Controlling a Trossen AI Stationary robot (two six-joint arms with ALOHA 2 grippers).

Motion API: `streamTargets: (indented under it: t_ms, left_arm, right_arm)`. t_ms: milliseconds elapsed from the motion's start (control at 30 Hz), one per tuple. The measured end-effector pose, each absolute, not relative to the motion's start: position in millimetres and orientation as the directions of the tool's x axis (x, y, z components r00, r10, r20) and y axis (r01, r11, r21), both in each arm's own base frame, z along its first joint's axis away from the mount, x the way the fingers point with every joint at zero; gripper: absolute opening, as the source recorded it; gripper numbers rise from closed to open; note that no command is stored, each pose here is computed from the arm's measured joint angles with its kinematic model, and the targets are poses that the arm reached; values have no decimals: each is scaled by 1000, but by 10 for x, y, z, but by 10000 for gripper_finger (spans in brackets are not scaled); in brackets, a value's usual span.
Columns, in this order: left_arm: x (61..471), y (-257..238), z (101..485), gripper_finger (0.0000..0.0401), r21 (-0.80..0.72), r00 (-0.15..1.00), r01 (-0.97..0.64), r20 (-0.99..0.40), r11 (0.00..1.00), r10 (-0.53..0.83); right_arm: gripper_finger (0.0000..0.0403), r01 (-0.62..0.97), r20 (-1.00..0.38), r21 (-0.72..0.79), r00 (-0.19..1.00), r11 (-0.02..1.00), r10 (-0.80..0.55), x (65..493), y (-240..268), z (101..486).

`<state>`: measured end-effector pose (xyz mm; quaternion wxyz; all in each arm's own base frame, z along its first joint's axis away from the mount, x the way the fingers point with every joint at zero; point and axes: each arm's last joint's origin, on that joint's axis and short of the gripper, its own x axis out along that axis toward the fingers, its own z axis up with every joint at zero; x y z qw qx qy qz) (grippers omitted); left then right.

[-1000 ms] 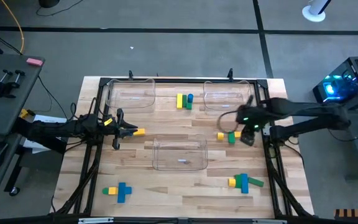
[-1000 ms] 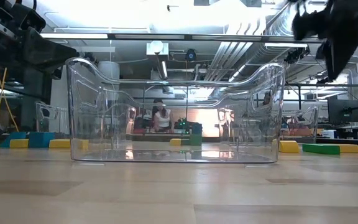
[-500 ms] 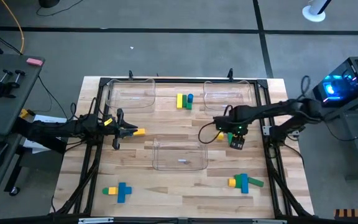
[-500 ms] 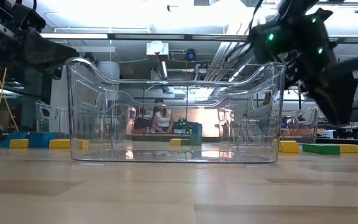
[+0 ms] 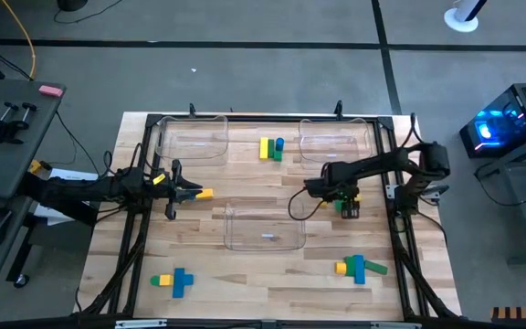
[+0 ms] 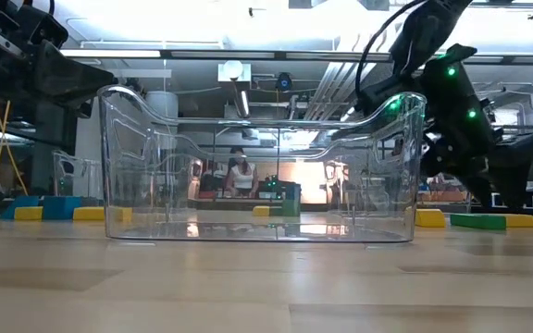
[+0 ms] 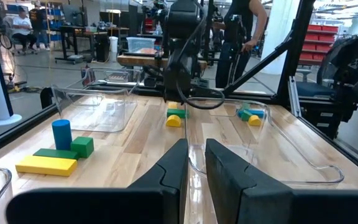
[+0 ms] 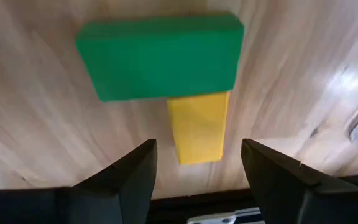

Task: Sort blocks
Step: Put the yellow block into the right transparent bin

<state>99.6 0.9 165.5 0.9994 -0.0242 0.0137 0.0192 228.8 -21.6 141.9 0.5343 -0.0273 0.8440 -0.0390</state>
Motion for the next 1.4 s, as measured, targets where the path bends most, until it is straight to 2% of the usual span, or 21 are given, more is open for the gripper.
streamTargets:
  t_ms: [300, 500, 667, 833, 900, 1100, 1233, 1333, 1400]
  left_arm:
    - [996, 9, 1656, 44, -48, 999, -39, -28, 998, 38]
    - [996, 9, 1656, 44, -48, 999, -39, -28, 998, 38]
    - [996, 9, 1656, 44, -48, 999, -39, -28, 998, 38]
    - [996, 9, 1655, 44, -48, 999, -39, -28, 998, 37]
    - [996, 9, 1655, 44, -48, 999, -39, -28, 998, 37]
    - [996, 9, 1655, 44, -48, 999, -39, -28, 998, 37]
    - [996, 9, 1655, 44, -48, 999, -39, -28, 998, 38]
    - [996, 9, 1655, 44, -48, 999, -39, -28, 998, 38]
    - [996, 9, 1654, 44, -48, 999, -39, -29, 998, 38]
  right_arm:
    - [231, -74, -940, -53, -334, 996, -75, 2374, -225, 1361]
    - [226, -34, -928, -25, -371, 999, -36, 2227, -287, 1243]
    - [190, -22, -920, -20, -391, 1000, -27, 2148, -315, 1184]
    - [125, -33, -923, -31, -382, 999, -41, 2213, -317, 1229]
    - [125, -46, -924, -33, -380, 998, -48, 2253, -309, 1287]
    - [125, -123, -912, -9, -405, 992, -58, 2357, -277, 1687]
    - [125, -148, -930, -5, -364, 989, -59, 2343, -280, 2174]
    - [125, -105, -980, -61, -181, 993, -79, 2369, -367, 2545]
    - [125, 5, -994, -104, -31, 995, -103, 2396, -503, 2727]
